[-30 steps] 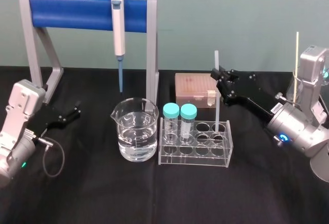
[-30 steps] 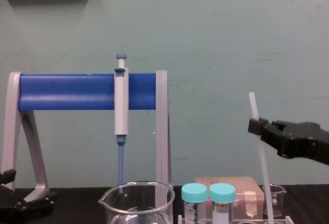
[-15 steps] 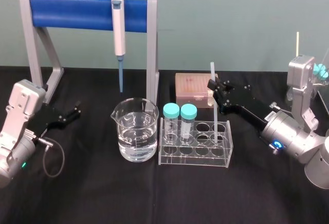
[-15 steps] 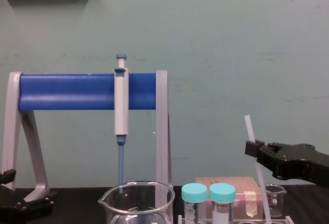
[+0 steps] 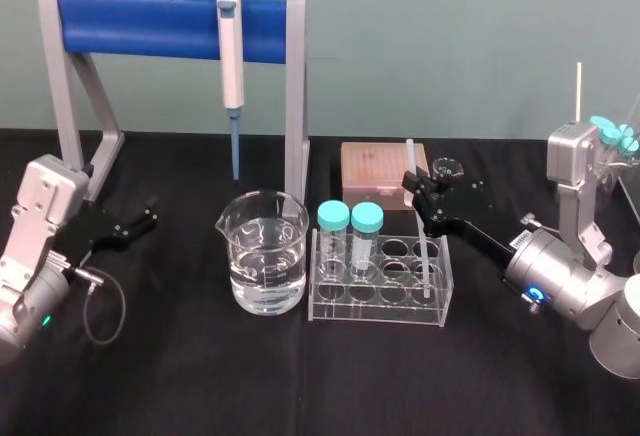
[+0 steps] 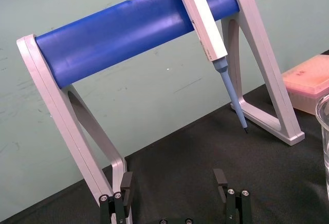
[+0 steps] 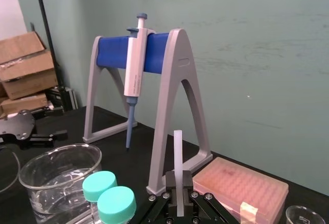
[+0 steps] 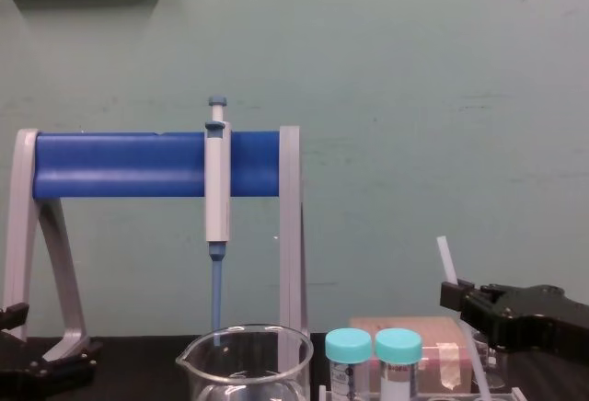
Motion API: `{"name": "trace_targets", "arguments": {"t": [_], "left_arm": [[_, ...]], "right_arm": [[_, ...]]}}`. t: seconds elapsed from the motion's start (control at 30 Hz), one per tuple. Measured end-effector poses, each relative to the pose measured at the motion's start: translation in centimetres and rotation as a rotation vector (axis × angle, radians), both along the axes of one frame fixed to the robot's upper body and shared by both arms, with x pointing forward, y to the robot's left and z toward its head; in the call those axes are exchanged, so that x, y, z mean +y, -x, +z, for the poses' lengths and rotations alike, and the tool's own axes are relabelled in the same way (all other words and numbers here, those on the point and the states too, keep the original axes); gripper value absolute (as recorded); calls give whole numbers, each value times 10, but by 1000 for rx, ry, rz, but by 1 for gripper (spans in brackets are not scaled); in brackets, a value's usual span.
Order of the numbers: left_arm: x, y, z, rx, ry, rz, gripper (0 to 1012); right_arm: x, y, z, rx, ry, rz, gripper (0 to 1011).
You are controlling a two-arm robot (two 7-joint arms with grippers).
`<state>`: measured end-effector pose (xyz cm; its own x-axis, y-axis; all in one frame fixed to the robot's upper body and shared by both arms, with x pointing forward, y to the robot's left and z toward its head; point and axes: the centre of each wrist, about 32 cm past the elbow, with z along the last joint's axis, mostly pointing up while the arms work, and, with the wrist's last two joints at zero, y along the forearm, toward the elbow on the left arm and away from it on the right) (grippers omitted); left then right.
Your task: Pick up the stirring rod with one hand, then place it down.
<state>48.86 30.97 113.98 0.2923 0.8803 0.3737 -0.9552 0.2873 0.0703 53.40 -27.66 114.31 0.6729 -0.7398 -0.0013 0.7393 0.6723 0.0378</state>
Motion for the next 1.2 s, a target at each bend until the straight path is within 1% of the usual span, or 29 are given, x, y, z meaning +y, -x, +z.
{"name": "trace_targets", "arguments": {"t": [0.33,0.4,0.47,0.5,0.6,0.67,0.7,0.77,0.87,0.9,0.93,0.97,1.03,1.07,1.2], "left_arm": [[0,0,0,0,0,0,1000],[0,0,0,0,0,0,1001],[0,0,0,0,0,0,1000],[0,0,0,0,0,0,1000],[0,0,0,0,0,0,1000],[0,0,0,0,0,0,1000],[0,0,0,0,0,0,1000],[0,0,0,0,0,0,1000],[0,0,0,0,0,0,1000],[0,0,0,0,0,0,1000],[0,0,0,0,0,0,1000],[0,0,0,0,0,0,1000],[0,0,0,0,0,0,1000],[0,0,0,0,0,0,1000],[0,0,0,0,0,0,1000]], "right_arm": [[0,0,0,1,0,0,66],[0,0,0,1,0,0,86],[0,0,0,2,-1,1,133],[0,0,0,1,-1,1,185],[0,0,0,1,-2,1,241],[0,0,0,1,-2,2,317],[0,0,0,1,-2,2,329],[0,0,0,1,-2,3,411],[0,0,1,1,-2,3,469],[0,0,1,1,-2,3,539],[0,0,1,1,-3,3,556],[0,0,1,1,-3,3,613],[0,0,1,1,-3,3,671],[0,0,1,1,-3,3,671],[0,0,1,1,-3,4,831]]}}
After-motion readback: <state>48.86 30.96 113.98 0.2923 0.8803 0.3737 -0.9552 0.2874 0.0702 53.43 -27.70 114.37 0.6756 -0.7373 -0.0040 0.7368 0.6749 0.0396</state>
